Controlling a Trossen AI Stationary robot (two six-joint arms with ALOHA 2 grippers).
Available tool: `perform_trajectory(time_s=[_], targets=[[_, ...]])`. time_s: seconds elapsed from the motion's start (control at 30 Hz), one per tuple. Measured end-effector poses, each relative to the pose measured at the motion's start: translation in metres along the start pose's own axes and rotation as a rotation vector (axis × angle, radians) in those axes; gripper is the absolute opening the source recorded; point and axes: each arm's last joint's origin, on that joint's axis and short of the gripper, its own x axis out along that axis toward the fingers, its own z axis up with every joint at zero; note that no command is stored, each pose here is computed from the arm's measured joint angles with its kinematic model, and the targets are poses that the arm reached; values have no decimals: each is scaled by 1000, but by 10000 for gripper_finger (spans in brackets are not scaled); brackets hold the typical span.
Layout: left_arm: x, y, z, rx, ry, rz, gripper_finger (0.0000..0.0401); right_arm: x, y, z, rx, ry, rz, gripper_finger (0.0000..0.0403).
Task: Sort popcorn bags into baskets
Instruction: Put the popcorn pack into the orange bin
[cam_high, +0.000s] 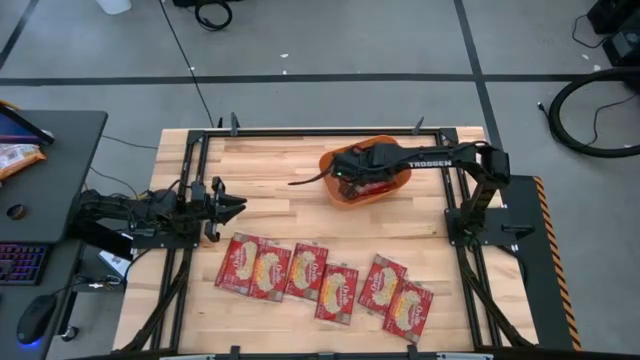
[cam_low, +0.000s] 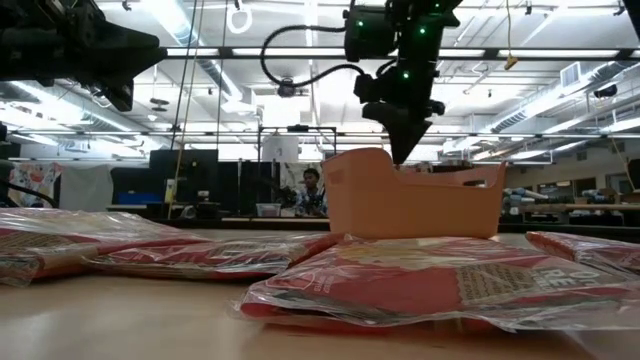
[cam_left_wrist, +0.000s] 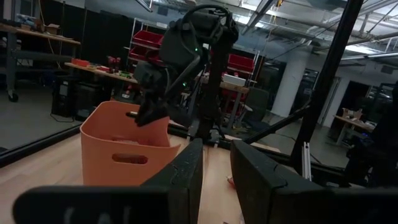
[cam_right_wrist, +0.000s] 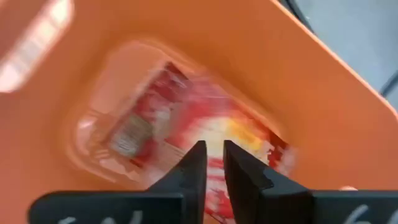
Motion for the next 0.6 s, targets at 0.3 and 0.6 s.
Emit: perform_trajectory(time_s=[0.3, 0.6], targets=[[0, 0, 0, 0, 0, 0, 87, -30, 23, 9, -72, -145, 78, 129], [0, 0, 0, 0, 0, 0, 87, -66, 78, 12, -291, -476, 248, 145]])
